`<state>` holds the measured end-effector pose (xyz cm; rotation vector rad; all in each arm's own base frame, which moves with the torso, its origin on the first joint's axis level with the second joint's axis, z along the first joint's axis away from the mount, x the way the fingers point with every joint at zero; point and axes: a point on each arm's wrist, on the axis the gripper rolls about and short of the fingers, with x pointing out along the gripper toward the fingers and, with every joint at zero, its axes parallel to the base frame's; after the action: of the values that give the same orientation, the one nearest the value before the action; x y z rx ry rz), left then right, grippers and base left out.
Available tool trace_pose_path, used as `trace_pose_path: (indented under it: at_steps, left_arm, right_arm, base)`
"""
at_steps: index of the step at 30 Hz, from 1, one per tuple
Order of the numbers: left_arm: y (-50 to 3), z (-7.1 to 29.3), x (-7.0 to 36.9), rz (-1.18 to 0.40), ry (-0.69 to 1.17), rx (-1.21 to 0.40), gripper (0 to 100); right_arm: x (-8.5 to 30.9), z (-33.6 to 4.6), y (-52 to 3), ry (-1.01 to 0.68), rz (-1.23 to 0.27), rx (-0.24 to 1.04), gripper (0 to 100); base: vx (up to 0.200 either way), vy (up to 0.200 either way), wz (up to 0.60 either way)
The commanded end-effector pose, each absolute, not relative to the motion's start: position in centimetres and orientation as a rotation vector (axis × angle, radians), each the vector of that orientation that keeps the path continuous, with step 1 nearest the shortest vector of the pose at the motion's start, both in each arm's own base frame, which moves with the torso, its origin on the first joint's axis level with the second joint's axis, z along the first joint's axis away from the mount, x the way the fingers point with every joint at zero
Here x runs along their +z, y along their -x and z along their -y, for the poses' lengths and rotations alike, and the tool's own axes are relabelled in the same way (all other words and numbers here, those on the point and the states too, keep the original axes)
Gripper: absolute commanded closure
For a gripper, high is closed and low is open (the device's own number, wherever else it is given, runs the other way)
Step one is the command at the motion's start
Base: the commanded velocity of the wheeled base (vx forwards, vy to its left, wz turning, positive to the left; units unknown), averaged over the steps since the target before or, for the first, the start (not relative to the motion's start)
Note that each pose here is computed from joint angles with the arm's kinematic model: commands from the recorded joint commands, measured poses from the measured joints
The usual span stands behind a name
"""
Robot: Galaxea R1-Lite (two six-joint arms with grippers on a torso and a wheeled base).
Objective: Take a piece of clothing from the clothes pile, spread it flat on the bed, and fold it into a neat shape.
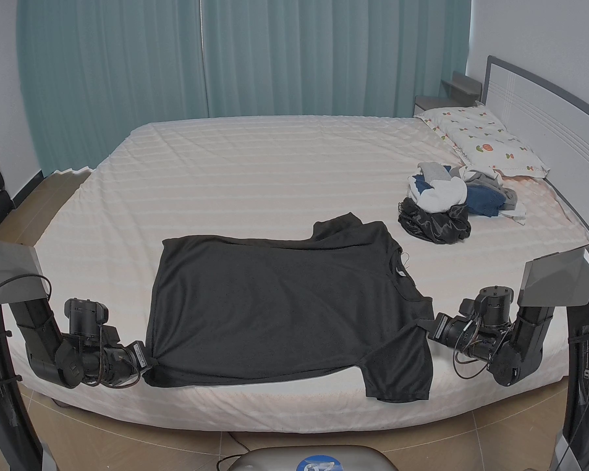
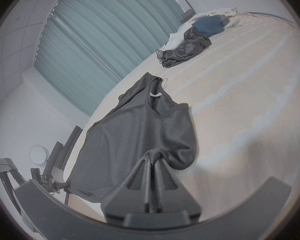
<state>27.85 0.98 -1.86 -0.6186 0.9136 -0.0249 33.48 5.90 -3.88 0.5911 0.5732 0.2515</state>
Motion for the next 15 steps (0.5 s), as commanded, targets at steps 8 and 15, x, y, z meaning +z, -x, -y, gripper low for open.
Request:
trace_pose_path:
  at_steps: [8, 15]
  left_arm:
    - [-27.9, -1.1, -2.1, -0.918, 0.634, -0.015, 100]
    - [-28.0, -1.1, -2.0, -0.916, 0.657, -0.007, 100]
  right_arm:
    - [-2.8, -3.3, -32.5, -0.641, -0.591, 0.330, 0]
    - [-3.4, -1.5, -30.8, -0.610, -0.649, 0.423, 0]
  base:
    - [0.000, 0.000, 0.00]
    - [0.000, 0.000, 0.00]
